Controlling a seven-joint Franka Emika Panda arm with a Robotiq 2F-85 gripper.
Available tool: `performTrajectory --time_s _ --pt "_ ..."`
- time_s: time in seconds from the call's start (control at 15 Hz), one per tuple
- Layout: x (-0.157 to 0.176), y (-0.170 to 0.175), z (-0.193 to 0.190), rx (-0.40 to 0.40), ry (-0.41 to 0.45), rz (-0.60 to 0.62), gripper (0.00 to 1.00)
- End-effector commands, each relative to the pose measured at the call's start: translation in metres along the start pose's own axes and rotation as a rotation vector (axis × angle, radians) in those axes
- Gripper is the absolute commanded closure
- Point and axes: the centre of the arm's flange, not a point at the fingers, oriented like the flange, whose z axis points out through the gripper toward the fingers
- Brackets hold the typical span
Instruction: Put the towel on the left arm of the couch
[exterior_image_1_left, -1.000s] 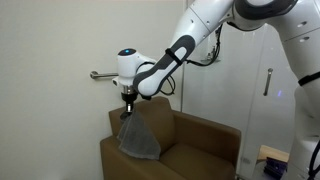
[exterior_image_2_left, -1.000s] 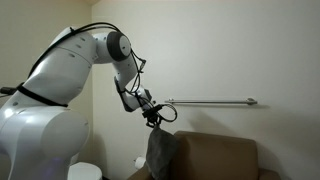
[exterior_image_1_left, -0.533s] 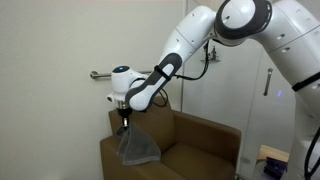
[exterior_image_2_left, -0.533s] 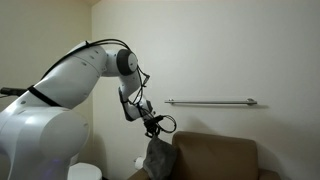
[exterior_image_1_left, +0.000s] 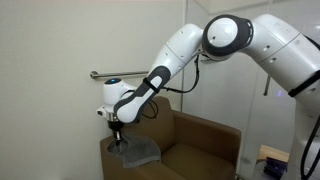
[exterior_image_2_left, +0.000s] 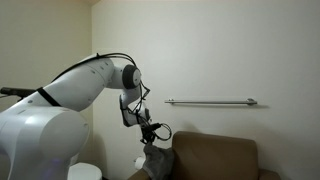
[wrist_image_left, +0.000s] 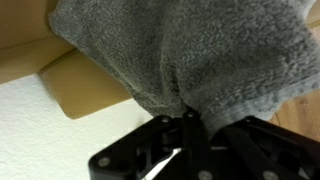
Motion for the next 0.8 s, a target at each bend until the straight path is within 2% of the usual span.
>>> performTrajectory --time_s 0.0,0.27,0.33,0.4,0.73 --pt "0.016 0.013 0.021 0.071 0.006 -0.068 0.96" --pt "0.022 0.016 0.031 0.092 -0.011 -0.093 0.96" --pt "0.023 0.017 0.031 0.089 -0.018 -0.096 0.88" --pt "0.024 0.017 0.031 0.086 -0.024 -0.099 0.69" --pt "0.03 0.02 0.026 0.09 -0.022 -0.128 0.37"
